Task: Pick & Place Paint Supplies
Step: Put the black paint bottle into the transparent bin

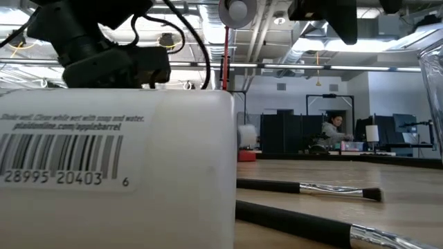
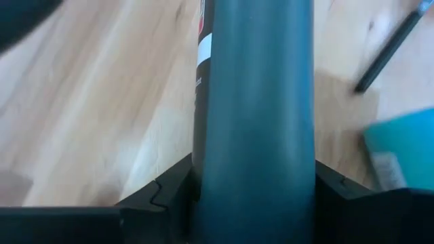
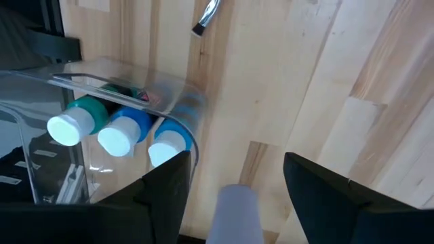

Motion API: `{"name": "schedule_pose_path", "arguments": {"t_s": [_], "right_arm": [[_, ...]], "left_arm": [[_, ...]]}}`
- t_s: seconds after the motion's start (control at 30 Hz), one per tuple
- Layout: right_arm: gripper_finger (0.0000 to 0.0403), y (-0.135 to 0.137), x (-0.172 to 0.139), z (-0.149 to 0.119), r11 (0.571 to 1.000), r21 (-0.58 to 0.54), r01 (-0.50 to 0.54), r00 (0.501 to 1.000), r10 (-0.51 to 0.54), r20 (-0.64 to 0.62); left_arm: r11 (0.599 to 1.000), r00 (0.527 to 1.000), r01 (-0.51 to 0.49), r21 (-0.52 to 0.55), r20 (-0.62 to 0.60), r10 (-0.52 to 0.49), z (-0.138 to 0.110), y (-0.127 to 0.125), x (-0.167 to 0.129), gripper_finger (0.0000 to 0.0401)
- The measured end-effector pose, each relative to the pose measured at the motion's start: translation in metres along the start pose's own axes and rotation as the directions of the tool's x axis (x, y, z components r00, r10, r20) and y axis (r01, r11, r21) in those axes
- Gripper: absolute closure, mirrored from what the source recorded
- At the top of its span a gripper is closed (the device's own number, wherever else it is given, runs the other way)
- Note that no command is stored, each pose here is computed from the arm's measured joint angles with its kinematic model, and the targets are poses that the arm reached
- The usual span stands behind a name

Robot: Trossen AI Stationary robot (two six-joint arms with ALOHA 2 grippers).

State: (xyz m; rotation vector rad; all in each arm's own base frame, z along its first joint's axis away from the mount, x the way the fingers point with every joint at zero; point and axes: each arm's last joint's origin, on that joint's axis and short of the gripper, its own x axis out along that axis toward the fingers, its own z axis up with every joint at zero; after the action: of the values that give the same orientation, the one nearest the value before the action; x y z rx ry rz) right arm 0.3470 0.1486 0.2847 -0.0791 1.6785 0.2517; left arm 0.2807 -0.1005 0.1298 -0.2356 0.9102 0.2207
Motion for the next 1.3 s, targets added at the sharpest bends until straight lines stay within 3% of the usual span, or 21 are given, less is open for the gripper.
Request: {"name": "schedule_pose_path", "arguments": {"t_s": [0.47,0.83,1.03,1.3], "right_arm": [[0.0175,-0.001,0.0,0.0,0.999,-0.033,0.008,1.0,-0.008,0.001],[0.0175,-0.016,-0.002,0.003,0.999,0.006,0.035,0.999,-0.035,0.012],[0.0175,-0.021,-0.003,0.005,1.0,0.015,0.026,0.999,-0.026,0.024],[0.0175,-0.021,-0.003,0.006,1.0,-0.008,0.02,0.999,-0.02,0.034]], "left_arm": [[0.978,0.957,0.115,0.173,0.243,-0.156,0.018,-0.024,-0.008,0.0237],[0.94,0.914,0.25,0.233,0.265,-0.308,0.018,-0.035,0.004,0.0238],[0.936,0.887,0.264,0.232,0.322,-0.33,0.018,-0.038,0.021,0.0238],[0.936,0.868,0.238,0.26,0.375,-0.325,0.039,-0.041,0.031,0.0238]]}}
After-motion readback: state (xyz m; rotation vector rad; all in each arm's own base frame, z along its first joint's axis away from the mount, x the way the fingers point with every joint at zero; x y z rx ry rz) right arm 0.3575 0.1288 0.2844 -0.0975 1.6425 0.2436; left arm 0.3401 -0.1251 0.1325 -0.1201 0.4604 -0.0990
